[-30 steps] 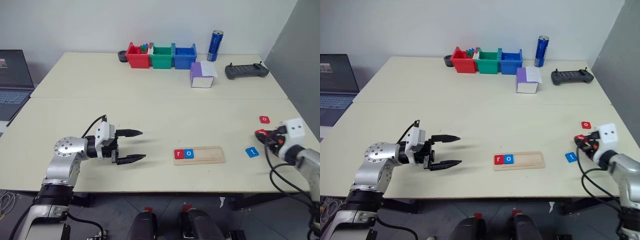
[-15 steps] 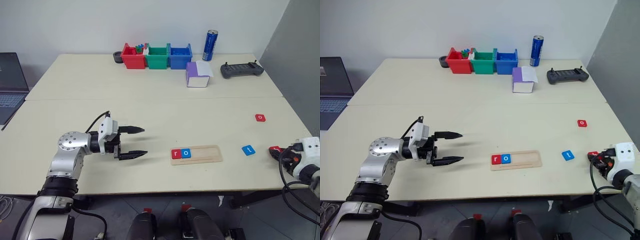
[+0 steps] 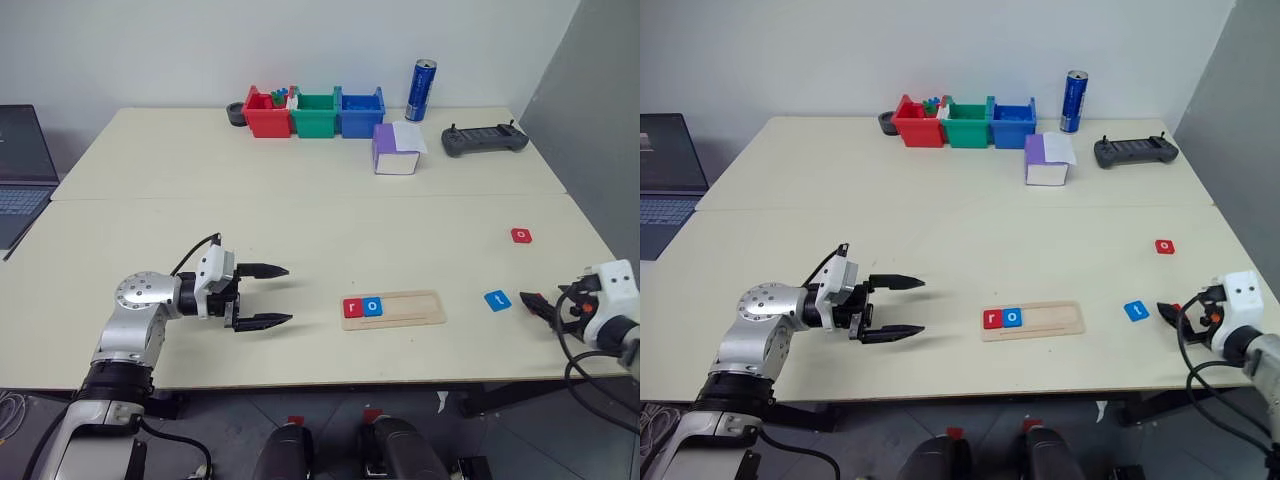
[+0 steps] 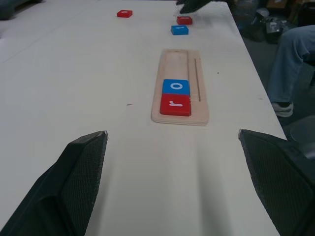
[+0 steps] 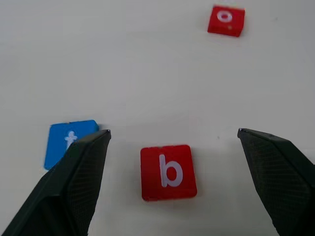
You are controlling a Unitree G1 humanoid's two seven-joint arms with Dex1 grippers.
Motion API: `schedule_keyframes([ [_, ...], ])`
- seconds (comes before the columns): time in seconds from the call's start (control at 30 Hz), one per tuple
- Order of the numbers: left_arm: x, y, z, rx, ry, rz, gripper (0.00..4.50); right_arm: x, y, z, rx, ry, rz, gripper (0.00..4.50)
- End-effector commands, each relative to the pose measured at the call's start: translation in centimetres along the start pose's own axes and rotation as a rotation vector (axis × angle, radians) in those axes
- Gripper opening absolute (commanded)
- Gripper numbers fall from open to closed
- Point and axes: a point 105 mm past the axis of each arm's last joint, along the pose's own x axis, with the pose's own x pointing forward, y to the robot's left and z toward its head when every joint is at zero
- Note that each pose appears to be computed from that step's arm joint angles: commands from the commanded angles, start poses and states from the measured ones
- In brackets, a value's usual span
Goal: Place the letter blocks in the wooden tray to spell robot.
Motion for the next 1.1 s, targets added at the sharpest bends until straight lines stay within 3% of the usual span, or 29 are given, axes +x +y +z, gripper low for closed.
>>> schedule_keyframes([
  [0.03, -0.2, -0.8, 1.2, 0.039, -0.001, -0.042, 4.5, -1.7, -0.9, 2.8, -0.117, -0.052, 0.114, 4.47],
  [0.27, 0.4, -1.1, 0.8, 0.04, 0.012, -0.05, 4.5, -2.4, -0.9, 1.1, -0.343, 0.209, 0.473, 4.47],
  [0.6, -0.4, -1.0, 0.5, 0.035, 0.023, -0.033, 4.5, 0.6, -1.9, 0.6, -0.635, 0.372, 0.698, 4.47],
  [0.83, -0.7, -1.5, 0.3, 0.028, 0.025, -0.017, 4.5, 1.3, -2.0, -2.2, -0.797, 0.543, 0.768, 4.47],
  [1.1, -1.0, -1.5, -0.5, 0.022, 0.029, 0.006, 4.5, 2.5, -1.5, -1.9, -0.84, 0.53, 0.779, 4.47],
])
